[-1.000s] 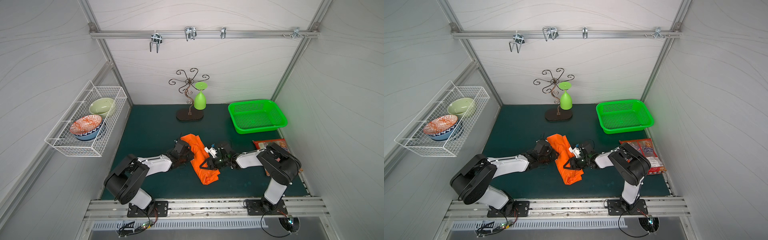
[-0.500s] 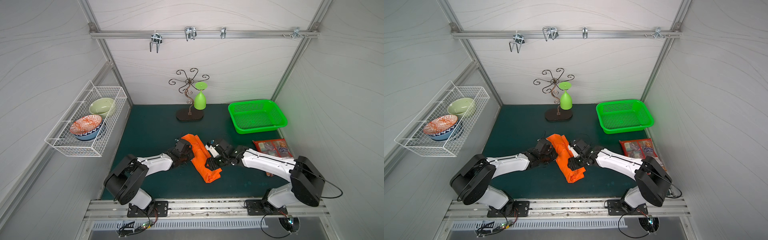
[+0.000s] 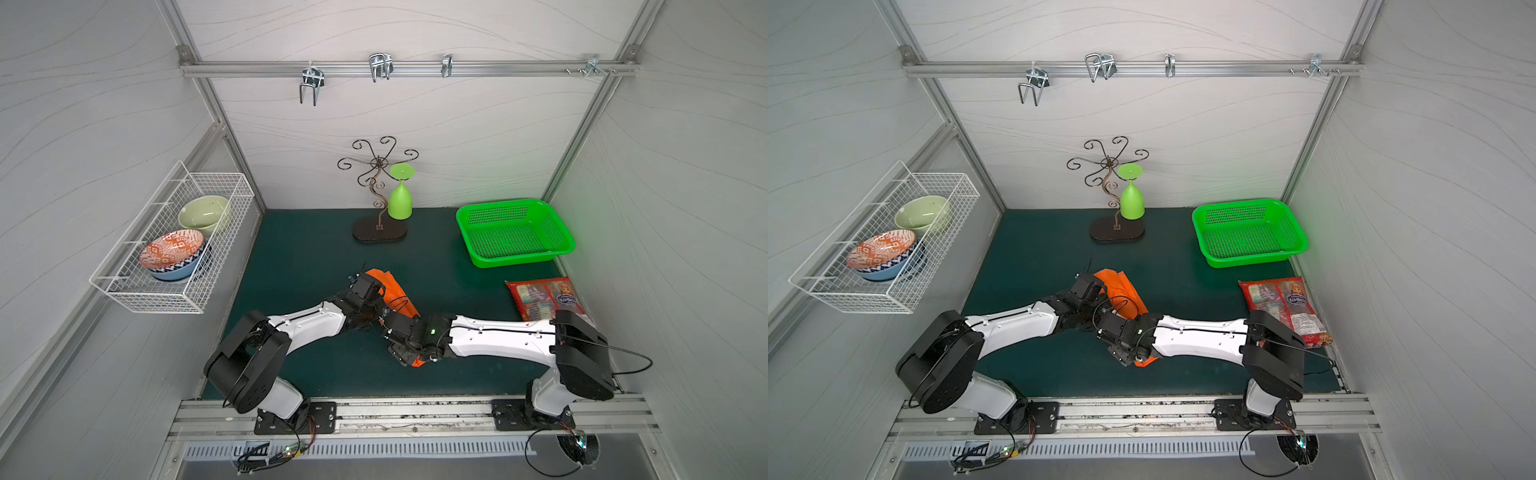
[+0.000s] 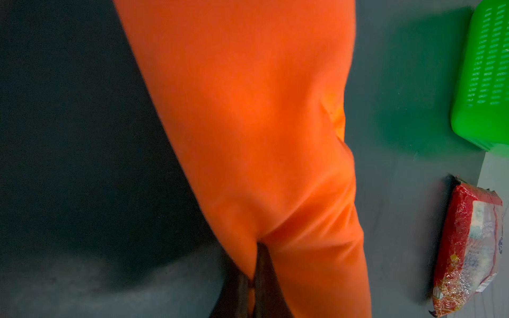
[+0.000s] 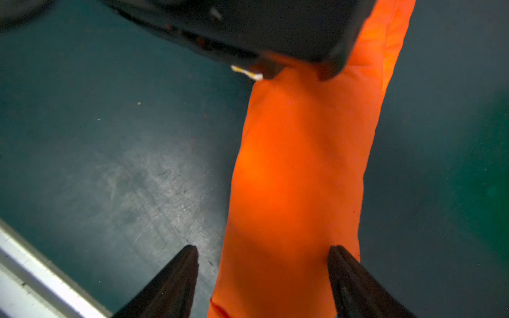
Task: Roll up the shorts
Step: Roll the shorts at the center of the board.
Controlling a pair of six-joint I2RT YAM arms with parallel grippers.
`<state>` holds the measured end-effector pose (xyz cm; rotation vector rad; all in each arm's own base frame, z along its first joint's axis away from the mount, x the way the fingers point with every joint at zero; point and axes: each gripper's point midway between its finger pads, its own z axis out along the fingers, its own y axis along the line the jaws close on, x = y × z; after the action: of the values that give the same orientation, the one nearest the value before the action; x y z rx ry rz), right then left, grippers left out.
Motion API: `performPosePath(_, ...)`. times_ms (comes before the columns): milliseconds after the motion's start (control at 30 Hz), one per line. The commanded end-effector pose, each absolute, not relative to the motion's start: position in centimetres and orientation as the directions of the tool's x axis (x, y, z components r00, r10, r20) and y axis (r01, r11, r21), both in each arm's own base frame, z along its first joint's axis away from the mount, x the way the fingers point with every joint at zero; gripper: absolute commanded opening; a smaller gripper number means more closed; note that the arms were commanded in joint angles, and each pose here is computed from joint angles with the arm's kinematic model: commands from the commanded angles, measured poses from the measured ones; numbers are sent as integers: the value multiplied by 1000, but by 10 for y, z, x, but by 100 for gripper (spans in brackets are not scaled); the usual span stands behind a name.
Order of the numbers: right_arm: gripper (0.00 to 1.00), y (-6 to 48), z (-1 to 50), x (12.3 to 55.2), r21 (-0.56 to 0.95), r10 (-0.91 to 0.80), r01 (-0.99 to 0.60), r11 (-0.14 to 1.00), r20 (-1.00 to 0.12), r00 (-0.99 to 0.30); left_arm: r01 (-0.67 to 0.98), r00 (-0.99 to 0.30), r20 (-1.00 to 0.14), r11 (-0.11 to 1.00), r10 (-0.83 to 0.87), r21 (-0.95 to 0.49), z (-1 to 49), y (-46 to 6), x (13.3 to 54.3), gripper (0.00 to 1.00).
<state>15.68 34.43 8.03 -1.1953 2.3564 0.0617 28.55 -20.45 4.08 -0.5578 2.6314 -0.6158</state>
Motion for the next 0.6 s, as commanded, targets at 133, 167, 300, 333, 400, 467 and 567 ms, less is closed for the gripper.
performPosePath(133,81,358,58,171,-255,-778,-767,588,-439,-450,-290,-849,-241,796,-470,-531,61,-215,287,0)
performPosePath(167,81,357,52,172,-267,-784,-766,585,-429,-449,-291,-851,-235,794,-470,-534,61,-216,286,0)
performPosePath(300,76,350,35,177,-283,-778,-741,609,-396,-488,-299,-857,-214,789,-470,-536,59,-218,284,0)
performPosePath(333,70,348,31,176,-267,-773,-742,615,-390,-501,-299,-856,-212,787,-471,-539,59,-218,284,0)
performPosePath(400,55,345,24,174,-212,-758,-748,629,-381,-530,-296,-856,-213,785,-471,-544,61,-219,285,0)
performPosePath(467,33,343,23,173,-132,-724,-744,655,-389,-570,-292,-855,-217,783,-471,-549,64,-220,287,0)
performPosePath(567,25,342,26,169,27,-659,-728,685,-401,-636,-276,-850,-238,783,-469,-558,76,-219,294,1)
